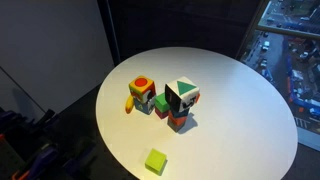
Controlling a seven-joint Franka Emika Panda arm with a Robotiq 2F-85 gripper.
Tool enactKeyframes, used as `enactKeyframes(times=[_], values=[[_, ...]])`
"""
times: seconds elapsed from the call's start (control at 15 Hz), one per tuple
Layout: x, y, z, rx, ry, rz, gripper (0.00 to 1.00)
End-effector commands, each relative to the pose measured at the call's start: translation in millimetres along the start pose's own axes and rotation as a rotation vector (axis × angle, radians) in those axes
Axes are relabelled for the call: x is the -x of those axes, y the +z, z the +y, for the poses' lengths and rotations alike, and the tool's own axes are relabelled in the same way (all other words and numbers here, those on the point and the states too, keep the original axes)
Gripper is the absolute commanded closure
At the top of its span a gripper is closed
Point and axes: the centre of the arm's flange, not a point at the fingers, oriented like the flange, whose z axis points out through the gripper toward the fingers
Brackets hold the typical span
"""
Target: Place the soft orange block on the light green block
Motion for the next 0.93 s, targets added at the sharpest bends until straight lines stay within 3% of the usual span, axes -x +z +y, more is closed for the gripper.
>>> enactKeyframes(times=[0.0,0.53,0.87], values=[[0,-1,0,0.0,0.0,0.002,0.0],[0,-1,0,-0.001,0.0,0.003,0.0],[-22,-6,4,-0.003,0.051,0.012,0.0]])
